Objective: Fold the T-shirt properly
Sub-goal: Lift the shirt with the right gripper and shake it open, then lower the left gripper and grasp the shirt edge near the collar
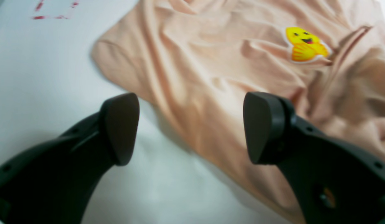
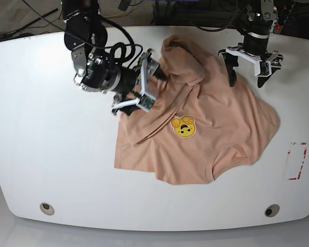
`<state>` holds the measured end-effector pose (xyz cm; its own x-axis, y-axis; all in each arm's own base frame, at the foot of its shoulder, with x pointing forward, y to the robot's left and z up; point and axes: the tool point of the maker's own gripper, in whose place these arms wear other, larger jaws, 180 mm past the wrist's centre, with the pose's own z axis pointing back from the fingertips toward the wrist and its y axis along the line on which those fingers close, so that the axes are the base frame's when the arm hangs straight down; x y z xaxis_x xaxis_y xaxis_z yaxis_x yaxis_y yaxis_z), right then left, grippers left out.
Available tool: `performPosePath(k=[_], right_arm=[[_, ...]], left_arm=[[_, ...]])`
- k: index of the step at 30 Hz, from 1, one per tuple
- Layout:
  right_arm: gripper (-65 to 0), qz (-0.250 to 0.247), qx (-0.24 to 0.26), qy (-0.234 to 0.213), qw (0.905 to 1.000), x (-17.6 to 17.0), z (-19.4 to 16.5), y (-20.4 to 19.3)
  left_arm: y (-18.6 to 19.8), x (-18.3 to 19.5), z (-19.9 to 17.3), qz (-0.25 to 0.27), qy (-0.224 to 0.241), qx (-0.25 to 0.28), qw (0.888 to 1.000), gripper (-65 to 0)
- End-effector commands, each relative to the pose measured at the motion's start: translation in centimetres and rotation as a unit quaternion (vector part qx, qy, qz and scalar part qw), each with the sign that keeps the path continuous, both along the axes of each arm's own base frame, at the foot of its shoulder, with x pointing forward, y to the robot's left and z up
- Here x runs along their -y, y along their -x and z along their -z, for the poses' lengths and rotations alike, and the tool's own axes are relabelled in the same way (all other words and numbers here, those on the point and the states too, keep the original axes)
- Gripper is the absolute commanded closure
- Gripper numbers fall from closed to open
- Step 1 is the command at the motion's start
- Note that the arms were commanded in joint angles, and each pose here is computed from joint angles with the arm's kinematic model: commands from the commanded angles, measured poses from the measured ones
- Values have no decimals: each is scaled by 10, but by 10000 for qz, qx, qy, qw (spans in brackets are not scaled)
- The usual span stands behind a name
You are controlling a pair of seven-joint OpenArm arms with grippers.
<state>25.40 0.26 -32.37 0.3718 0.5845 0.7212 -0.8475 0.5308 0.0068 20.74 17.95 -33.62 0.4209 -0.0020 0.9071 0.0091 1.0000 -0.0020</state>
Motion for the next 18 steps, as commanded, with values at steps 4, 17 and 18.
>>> performPosePath(k=[4,17,18], right_arm=[[-453,891,478,-268,9945,35,-32,-68],[-453,2036,-136,-733,9762,106,-23,-186],[-453,2083,-195,-781,9747,109,-20,-190]], left_arm=[[4,26,6,479,80,-274,9984,-488],[7,111,8,1627,591,-333,9843,-489],[6,115,9,1665,617,-334,9835,-489]])
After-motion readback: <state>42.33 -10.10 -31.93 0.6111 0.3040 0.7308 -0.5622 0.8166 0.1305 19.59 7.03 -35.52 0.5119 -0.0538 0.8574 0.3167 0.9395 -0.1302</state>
